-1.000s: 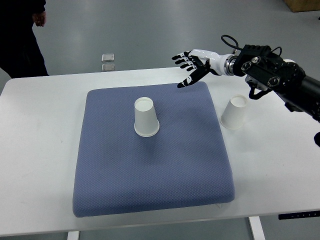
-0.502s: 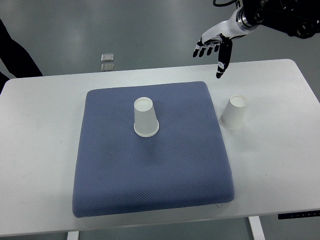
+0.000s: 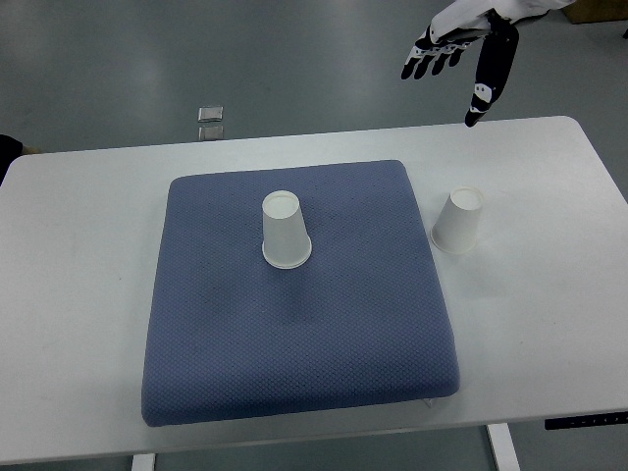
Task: Stack paper cups
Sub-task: 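Move the right hand above the white cup beside the cushion, then lower the right hand and grasp the white cup from its side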
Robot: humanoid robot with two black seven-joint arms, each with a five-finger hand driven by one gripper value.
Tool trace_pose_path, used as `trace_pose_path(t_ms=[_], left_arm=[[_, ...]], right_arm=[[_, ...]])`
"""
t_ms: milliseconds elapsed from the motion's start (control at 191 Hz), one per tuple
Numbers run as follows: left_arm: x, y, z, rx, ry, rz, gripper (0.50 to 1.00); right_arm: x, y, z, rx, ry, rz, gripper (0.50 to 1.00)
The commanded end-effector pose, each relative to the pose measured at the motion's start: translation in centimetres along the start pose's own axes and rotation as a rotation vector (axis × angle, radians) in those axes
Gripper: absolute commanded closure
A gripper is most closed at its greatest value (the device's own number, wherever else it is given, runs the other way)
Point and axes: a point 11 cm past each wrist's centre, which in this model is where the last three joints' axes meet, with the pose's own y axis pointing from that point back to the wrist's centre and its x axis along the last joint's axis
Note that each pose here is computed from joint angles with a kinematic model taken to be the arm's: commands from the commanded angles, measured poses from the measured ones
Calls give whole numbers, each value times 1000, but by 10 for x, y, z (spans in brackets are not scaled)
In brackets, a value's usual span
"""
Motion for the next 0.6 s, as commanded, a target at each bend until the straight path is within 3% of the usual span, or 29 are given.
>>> trace_pose_path(t_ms=[0, 335, 597], left_arm=[[0, 0, 1, -1, 0, 1, 500], [4, 0, 0, 2, 3, 10, 500], [4, 0, -1, 7, 3, 13, 500]], right_arm=[[-3, -6, 5, -4, -13, -8, 576], [-51, -84, 68, -149, -97, -69, 576], [-86, -118, 79, -159, -113, -102, 576]])
